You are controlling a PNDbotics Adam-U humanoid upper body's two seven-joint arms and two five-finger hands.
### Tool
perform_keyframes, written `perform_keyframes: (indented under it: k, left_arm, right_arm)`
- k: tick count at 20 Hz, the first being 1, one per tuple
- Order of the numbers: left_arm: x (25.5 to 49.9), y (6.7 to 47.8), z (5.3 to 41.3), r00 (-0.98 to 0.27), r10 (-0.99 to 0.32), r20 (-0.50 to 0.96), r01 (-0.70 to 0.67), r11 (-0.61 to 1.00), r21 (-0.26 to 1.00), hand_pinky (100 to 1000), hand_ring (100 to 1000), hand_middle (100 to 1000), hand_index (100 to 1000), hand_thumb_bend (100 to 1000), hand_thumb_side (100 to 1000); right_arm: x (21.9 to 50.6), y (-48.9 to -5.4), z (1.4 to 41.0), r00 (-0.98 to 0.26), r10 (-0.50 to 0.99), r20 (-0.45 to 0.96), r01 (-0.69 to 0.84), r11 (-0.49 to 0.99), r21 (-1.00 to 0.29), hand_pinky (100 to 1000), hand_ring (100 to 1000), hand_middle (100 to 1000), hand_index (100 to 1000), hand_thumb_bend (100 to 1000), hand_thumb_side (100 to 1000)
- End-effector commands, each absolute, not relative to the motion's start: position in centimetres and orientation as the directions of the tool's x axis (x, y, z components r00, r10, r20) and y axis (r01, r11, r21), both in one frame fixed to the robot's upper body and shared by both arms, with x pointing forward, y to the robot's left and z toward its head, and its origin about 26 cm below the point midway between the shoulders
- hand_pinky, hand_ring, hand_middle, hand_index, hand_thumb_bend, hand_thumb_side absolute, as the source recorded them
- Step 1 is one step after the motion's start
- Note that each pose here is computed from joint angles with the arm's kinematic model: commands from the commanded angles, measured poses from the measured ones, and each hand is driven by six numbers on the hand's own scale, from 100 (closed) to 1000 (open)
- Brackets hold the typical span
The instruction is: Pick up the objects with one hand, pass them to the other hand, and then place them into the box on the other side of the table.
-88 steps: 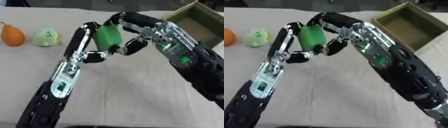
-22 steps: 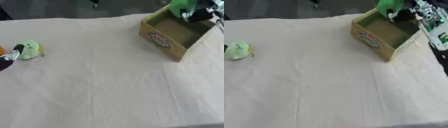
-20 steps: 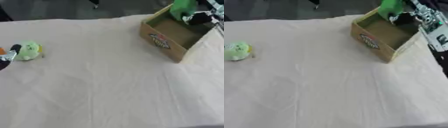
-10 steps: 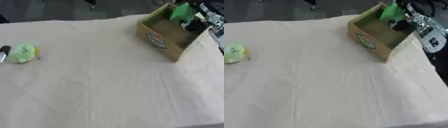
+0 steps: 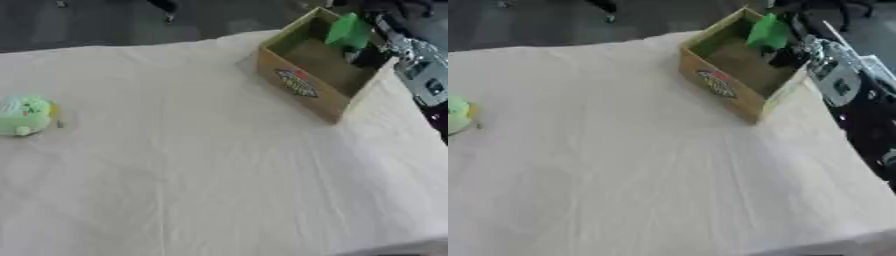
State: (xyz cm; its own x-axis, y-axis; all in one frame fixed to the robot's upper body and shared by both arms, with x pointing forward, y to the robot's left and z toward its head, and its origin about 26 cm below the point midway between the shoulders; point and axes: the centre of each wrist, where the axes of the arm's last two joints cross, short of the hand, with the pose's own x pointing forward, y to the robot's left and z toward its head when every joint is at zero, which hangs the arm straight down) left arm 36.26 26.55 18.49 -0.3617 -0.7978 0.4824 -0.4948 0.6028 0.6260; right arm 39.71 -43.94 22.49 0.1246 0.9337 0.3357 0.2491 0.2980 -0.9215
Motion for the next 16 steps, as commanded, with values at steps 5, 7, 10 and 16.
perform_keyframes:
  k: [5, 7, 10, 16]
  left_arm:
    - [36.08, 27.46, 19.64, -0.359, -0.812, 0.459, -0.532, 0.583, 0.614, 609, 570, 614, 763, 594, 212]
    - [36.09, 27.48, 19.60, -0.358, -0.813, 0.460, -0.532, 0.582, 0.615, 609, 570, 614, 763, 593, 212]
    - [36.12, 27.46, 19.56, -0.357, -0.812, 0.462, -0.531, 0.583, 0.615, 609, 570, 614, 764, 591, 213]
    - [36.18, 27.49, 19.44, -0.352, -0.813, 0.464, -0.531, 0.582, 0.616, 607, 569, 613, 763, 588, 215]
  right_arm:
    - [39.41, -44.41, 24.76, 0.087, 0.955, 0.285, 0.293, 0.249, -0.923, 1000, 944, 765, 893, 341, 224]
    - [39.37, -44.42, 24.93, 0.087, 0.957, 0.278, 0.301, 0.241, -0.923, 1000, 947, 767, 889, 362, 256]
    - [39.37, -44.40, 25.01, 0.094, 0.959, 0.268, 0.308, 0.228, -0.924, 1000, 953, 767, 888, 388, 296]
    - [39.36, -44.25, 25.17, 0.094, 0.956, 0.277, 0.320, 0.235, -0.918, 1000, 950, 764, 900, 371, 251]
